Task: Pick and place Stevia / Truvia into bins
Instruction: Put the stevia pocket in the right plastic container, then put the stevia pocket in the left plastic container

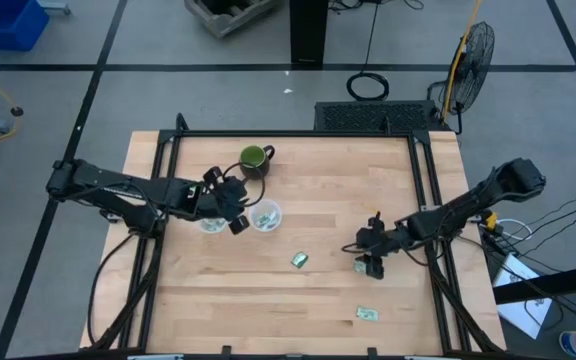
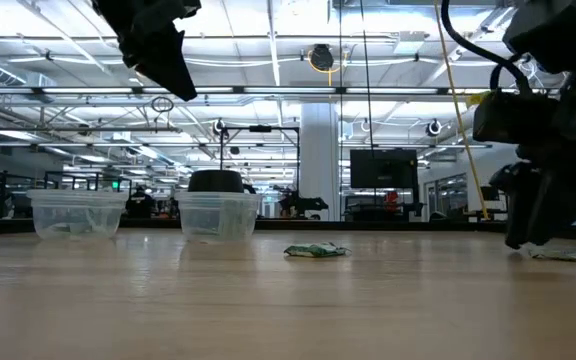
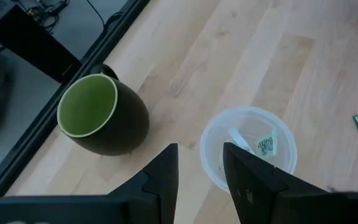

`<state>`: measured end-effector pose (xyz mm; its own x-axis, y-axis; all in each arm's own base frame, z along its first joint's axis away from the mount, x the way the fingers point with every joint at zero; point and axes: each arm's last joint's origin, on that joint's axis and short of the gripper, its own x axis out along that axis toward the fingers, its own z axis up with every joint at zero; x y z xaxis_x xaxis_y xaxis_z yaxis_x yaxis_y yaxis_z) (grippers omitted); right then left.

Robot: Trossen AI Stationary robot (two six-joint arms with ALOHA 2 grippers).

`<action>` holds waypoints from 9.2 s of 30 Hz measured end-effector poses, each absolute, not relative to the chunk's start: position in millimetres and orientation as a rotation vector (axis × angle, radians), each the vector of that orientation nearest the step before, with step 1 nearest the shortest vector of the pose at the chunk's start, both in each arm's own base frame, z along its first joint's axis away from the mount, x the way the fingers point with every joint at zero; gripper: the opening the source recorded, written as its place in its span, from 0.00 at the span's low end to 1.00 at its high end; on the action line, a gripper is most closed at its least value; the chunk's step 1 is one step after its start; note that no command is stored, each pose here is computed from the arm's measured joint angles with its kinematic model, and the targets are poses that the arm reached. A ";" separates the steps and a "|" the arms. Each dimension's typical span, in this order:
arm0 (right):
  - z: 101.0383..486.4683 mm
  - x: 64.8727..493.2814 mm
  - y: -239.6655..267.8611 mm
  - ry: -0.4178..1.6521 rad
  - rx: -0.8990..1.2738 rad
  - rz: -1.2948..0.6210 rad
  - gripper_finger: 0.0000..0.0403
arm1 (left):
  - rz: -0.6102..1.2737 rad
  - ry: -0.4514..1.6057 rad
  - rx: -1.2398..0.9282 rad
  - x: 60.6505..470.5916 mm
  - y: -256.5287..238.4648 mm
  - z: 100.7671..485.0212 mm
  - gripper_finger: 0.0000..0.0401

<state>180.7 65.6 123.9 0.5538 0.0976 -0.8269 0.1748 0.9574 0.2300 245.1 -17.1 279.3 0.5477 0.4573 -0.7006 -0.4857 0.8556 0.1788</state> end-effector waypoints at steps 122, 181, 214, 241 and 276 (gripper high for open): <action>146.4 259.9 65.7 0.962 -0.129 -0.146 0.00 | 0.567 0.783 -0.041 247.7 -17.0 280.9 0.33; 244.9 369.2 13.1 0.671 -0.069 0.140 0.27 | 0.813 0.726 0.035 245.3 2.9 283.0 0.33; 270.8 205.1 34.5 0.351 0.121 0.255 0.23 | -0.260 0.711 0.362 359.6 -100.9 153.7 0.33; 269.9 204.5 33.5 0.353 0.054 0.256 0.23 | -0.229 0.816 0.367 369.8 -91.2 104.5 0.19; 269.4 205.3 26.8 0.349 0.028 0.027 0.23 | 0.586 1.243 -0.150 199.8 -56.3 218.9 0.08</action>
